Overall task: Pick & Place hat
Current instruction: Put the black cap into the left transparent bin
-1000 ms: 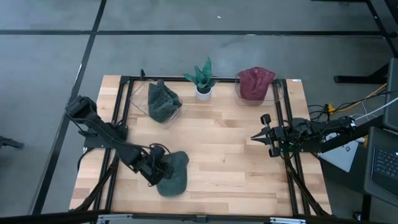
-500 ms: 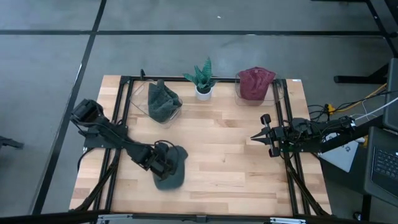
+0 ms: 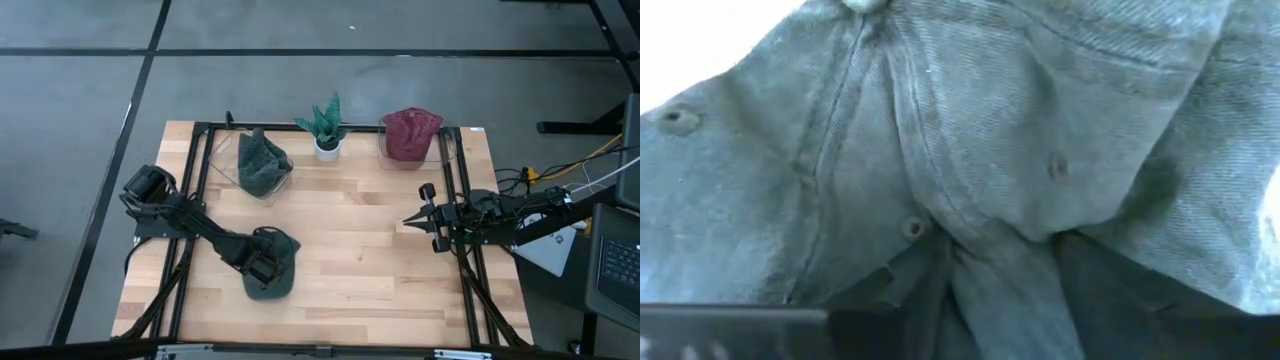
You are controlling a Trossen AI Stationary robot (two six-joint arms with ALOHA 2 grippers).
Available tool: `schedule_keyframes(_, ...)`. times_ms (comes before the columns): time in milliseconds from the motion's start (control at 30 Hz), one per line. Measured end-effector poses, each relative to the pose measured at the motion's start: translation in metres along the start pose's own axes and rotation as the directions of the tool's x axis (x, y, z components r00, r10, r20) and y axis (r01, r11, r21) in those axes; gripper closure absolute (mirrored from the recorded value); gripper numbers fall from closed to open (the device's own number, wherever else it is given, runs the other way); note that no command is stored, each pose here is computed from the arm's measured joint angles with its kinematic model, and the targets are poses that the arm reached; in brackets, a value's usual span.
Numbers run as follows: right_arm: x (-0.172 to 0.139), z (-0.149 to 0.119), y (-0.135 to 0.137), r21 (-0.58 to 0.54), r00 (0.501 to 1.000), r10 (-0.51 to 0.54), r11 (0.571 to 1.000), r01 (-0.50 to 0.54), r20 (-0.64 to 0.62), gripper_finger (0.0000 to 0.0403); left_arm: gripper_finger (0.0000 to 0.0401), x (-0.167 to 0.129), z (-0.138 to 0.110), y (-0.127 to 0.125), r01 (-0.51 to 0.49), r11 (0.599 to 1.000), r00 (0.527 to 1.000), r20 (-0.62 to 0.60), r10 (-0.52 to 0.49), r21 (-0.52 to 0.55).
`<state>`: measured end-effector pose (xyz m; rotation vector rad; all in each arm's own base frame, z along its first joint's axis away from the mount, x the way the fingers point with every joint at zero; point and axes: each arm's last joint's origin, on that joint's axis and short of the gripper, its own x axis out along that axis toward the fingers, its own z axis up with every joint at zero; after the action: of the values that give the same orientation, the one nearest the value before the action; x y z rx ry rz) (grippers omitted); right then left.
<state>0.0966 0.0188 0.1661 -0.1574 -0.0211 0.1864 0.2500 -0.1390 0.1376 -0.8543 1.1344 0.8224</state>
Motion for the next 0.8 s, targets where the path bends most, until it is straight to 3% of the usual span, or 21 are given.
schedule_keyframes(400,0.000,0.000,0.000,0.000,1.000,0.000,1.000,0.000,0.000,0.0377,0.0389,0.000,-0.003,-0.001,0.019,0.999,1.000,0.010,-0.020,0.027)
schedule_keyframes(567,0.000,0.000,0.000,0.000,1.000,0.000,1.000,0.000,0.000,0.0377,0.0395,-0.005,-0.002,0.000,0.038,0.996,0.999,0.023,-0.040,0.083)
schedule_keyframes(800,0.000,0.000,0.000,0.000,1.000,0.000,1.000,0.000,0.000,0.0377,0.0397,-0.041,0.003,0.005,0.139,0.986,0.972,0.178,-0.153,0.090)
